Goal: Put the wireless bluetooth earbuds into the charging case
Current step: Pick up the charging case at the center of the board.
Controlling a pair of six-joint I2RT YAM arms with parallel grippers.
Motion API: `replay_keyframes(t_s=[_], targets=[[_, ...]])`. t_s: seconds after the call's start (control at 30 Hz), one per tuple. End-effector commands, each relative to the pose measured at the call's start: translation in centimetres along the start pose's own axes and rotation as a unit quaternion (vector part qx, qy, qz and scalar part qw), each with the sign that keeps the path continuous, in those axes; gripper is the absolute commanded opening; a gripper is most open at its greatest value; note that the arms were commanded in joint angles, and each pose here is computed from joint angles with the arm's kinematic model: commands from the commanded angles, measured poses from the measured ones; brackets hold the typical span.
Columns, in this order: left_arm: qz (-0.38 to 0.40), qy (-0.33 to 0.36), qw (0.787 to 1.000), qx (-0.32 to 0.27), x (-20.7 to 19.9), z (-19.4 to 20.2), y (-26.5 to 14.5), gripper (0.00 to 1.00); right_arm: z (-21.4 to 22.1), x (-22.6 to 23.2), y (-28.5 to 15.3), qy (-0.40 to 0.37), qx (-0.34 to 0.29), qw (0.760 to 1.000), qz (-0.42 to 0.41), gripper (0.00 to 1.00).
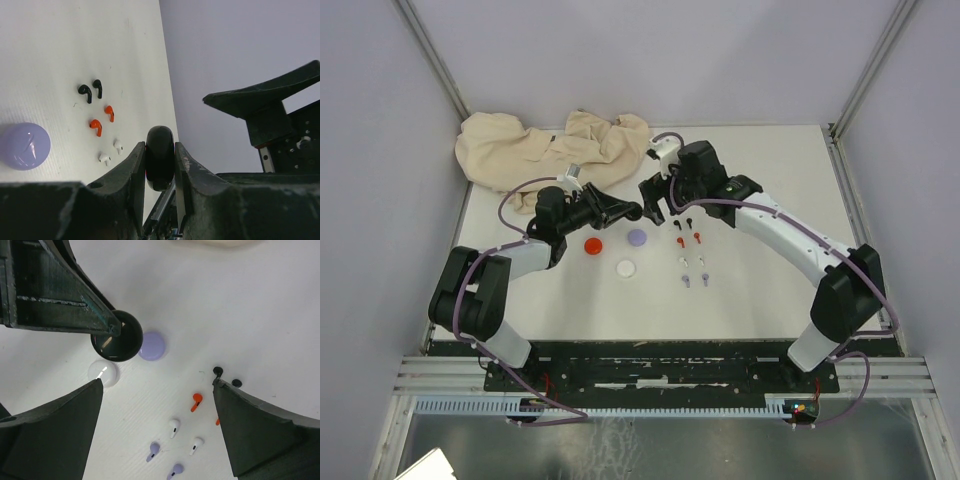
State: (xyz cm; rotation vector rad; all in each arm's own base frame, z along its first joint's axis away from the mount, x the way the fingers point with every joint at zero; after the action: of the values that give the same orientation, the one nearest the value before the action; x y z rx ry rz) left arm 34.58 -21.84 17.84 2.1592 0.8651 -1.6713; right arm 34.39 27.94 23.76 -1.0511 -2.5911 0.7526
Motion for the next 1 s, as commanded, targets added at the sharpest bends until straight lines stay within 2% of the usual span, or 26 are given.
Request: replay_keyframes(t_s=[0.0,0.43,0.63,0.87,0.97], targets=[[0.036,0.007,0.999,-0.017,-2.6,-1.2,0.3,0.03,-0.5,1.9,0.9,-0.024,0.010,0.999,-0.039,0.99],[0.047,-0.004,0.999,-0.008,-3.4,-0.3,0.0,0.03,0.2,3.7,5.2,-0.041,0.037,0.996,-0.064,0.98],[0.052,-0.008,0.998,-0.017,-3.7,-0.4,-0.3,0.03,0.2,3.6,6.1,-0.041,0.038,0.997,-0.060,0.84],[0.052,-0.016,0.998,-0.023,-3.5,-0.1,-0.5,0.03,0.0,3.3,6.3,-0.042,0.032,0.997,-0.054,0.57],[0.051,-0.019,0.998,-0.024,-3.3,0.0,-0.6,0.03,-0.1,3.4,6.2,-0.043,0.027,0.997,-0.055,0.52]])
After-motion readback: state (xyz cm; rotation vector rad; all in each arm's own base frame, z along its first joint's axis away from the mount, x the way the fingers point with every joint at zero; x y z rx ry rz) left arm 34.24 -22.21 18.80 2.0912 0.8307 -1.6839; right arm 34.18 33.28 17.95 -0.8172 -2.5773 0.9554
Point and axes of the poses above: each gripper's point midway between its finger pads, its own y axis out along the fingers, its own x axis along the line the jaws close on, z = x × y, the point moved 3 cm from there along -y, back along the fingers, and after that the axes turned 3 degrees about -y, right-handed, at the moved point
